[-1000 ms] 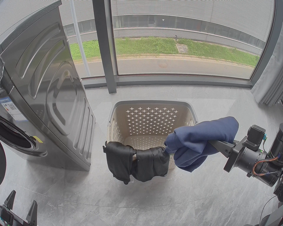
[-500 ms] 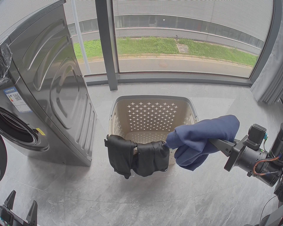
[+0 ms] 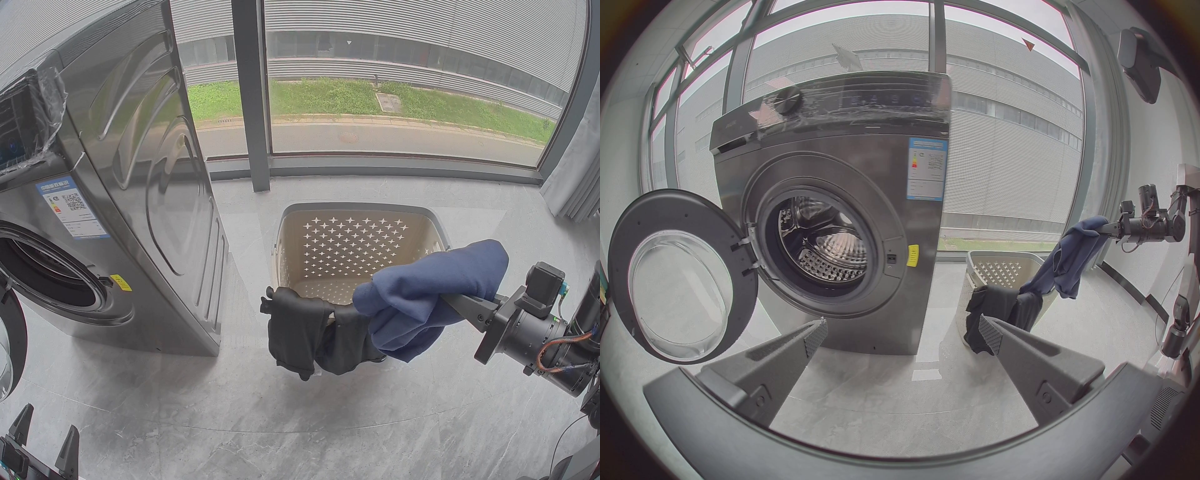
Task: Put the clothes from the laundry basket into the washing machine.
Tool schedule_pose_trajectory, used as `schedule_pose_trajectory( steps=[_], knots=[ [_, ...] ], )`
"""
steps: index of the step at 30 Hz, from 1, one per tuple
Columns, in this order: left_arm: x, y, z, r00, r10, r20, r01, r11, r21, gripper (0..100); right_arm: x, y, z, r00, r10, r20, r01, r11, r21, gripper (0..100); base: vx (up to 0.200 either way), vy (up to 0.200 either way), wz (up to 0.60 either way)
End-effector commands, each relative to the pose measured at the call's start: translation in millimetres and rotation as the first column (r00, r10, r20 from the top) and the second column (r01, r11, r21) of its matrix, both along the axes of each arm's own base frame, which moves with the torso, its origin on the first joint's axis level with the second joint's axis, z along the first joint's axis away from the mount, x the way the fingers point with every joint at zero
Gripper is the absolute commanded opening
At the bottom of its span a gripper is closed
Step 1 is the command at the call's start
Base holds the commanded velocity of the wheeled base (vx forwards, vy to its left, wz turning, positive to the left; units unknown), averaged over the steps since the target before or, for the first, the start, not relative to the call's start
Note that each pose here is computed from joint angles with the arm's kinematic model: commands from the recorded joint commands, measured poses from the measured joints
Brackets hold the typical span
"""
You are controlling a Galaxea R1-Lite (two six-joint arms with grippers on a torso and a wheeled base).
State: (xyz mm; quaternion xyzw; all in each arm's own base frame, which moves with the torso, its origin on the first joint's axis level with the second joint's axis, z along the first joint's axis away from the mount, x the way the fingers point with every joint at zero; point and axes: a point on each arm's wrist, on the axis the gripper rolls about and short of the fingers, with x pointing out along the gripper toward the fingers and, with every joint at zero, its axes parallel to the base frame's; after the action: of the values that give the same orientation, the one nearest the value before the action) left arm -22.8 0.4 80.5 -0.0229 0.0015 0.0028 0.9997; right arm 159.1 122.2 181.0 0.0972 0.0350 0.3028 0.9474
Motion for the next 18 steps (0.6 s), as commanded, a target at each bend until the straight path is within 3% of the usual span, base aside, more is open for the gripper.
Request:
schedule_pose_trajectory(
  steps=[1, 18],
  knots=[
    [0.3, 0.0, -3.8, 1.0, 0.001, -0.004, -0.001, 1.0, 0.0, 100, 0.6, 0.5, 0.8, 1.0, 0.0, 0.002, 0.0, 1.0, 0.002, 0, 0.0, 0.2, 0.0],
    [0.4, 0.0, -3.8, 1.0, 0.001, -0.006, -0.001, 1.0, 0.0, 100, 0.3, 3.1, 4.1, 1.0, 0.013, 0.012, -0.013, 1.0, 0.011, 0, 0.0, 0.2, 0.0]
  ],
)
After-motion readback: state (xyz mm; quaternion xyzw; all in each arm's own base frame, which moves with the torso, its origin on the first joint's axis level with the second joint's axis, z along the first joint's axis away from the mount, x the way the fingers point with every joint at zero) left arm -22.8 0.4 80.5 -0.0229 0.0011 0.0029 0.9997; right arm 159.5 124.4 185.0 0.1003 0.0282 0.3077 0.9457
